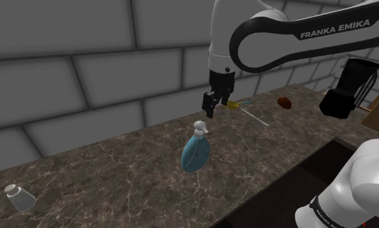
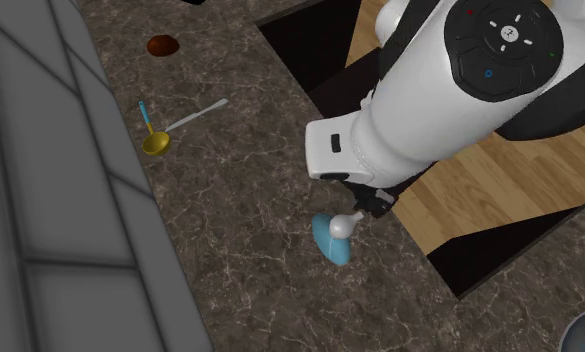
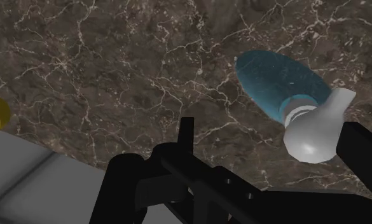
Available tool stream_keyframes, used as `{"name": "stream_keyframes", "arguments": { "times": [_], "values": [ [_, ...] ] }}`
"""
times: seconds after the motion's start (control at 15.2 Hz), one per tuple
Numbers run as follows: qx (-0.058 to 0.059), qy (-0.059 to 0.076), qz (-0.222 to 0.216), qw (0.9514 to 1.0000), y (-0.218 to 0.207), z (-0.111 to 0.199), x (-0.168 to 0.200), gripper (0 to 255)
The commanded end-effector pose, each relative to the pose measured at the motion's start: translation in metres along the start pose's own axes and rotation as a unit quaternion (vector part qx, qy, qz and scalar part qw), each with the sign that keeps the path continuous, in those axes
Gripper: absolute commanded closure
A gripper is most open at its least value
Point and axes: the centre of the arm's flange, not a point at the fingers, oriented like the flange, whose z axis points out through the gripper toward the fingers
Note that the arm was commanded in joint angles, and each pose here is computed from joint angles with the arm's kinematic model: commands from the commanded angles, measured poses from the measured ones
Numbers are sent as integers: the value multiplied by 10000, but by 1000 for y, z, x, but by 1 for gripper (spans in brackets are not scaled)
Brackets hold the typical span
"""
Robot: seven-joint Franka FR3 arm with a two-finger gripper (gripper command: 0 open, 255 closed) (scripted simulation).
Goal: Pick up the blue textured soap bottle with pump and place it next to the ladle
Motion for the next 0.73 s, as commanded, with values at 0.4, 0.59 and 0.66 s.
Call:
{"name": "stream_keyframes", "arguments": {
  "times": [0.4,0.59,0.66],
  "values": [
    [-104,59,-33,9999,-61,33,41,0],
    [-104,59,-33,9999,-61,48,41,0],
    [-104,59,-33,9999,-60,54,41,0]
  ]
}}
